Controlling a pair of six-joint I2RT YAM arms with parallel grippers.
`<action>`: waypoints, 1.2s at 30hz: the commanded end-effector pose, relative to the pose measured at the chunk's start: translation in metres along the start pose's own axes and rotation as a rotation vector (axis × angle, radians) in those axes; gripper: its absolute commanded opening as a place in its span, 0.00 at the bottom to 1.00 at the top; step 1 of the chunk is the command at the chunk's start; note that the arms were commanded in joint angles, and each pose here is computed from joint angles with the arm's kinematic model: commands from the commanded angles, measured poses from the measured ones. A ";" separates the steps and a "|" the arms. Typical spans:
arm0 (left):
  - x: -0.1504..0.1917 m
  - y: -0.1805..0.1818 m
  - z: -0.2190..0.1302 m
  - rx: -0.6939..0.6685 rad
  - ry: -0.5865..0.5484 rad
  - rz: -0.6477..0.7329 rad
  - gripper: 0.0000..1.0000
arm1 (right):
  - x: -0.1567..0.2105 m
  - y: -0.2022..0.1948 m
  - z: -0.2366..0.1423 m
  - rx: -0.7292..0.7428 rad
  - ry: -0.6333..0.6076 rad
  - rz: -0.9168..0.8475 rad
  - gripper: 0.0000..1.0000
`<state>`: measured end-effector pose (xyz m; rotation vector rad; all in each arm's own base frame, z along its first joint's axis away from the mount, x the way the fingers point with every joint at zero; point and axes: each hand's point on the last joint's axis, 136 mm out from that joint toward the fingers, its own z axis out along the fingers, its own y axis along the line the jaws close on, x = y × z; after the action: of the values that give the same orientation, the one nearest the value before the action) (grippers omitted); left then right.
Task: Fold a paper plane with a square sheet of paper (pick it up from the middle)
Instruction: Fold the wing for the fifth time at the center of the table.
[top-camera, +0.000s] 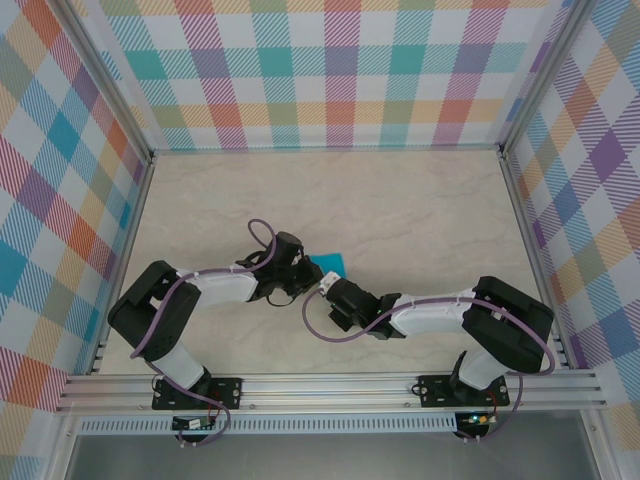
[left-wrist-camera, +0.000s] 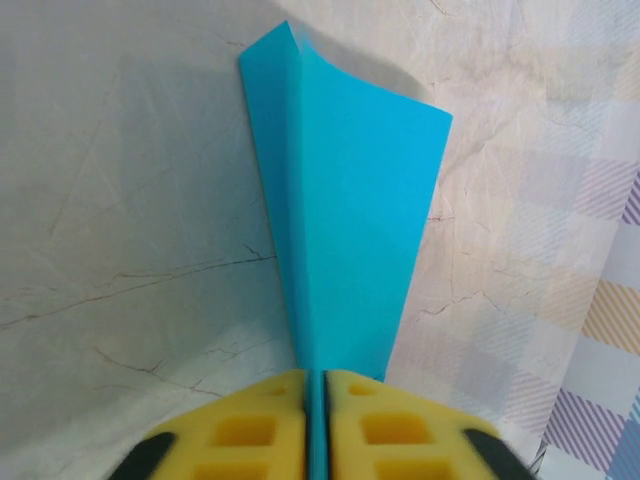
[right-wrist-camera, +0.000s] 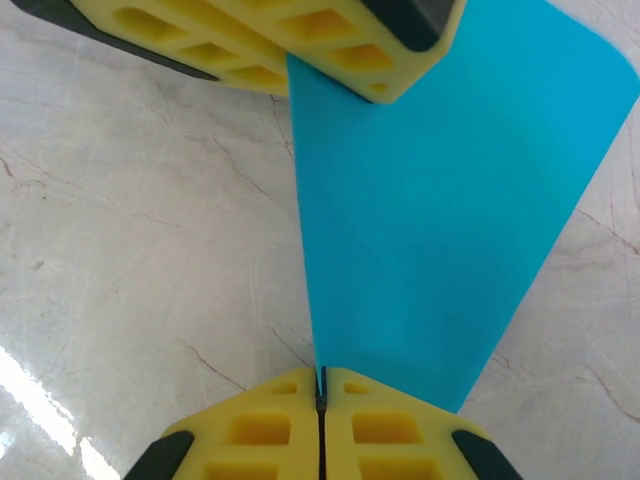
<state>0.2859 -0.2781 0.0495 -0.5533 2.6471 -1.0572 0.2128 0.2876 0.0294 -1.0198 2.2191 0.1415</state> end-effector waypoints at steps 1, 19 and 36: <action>-0.009 -0.004 -0.015 -0.007 -0.040 -0.007 0.23 | -0.008 0.002 -0.002 -0.004 -0.009 0.010 0.05; -0.020 0.016 -0.072 -0.139 -0.190 0.016 0.50 | -0.022 0.012 -0.020 -0.302 -0.062 0.229 0.02; -0.016 0.022 -0.069 -0.145 -0.174 0.006 0.50 | -0.013 0.006 -0.015 -0.457 -0.030 0.444 0.02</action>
<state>0.2735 -0.2230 0.0901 -0.6188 2.5671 -0.8116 0.2084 0.2890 0.0445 -0.7597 2.4070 0.7718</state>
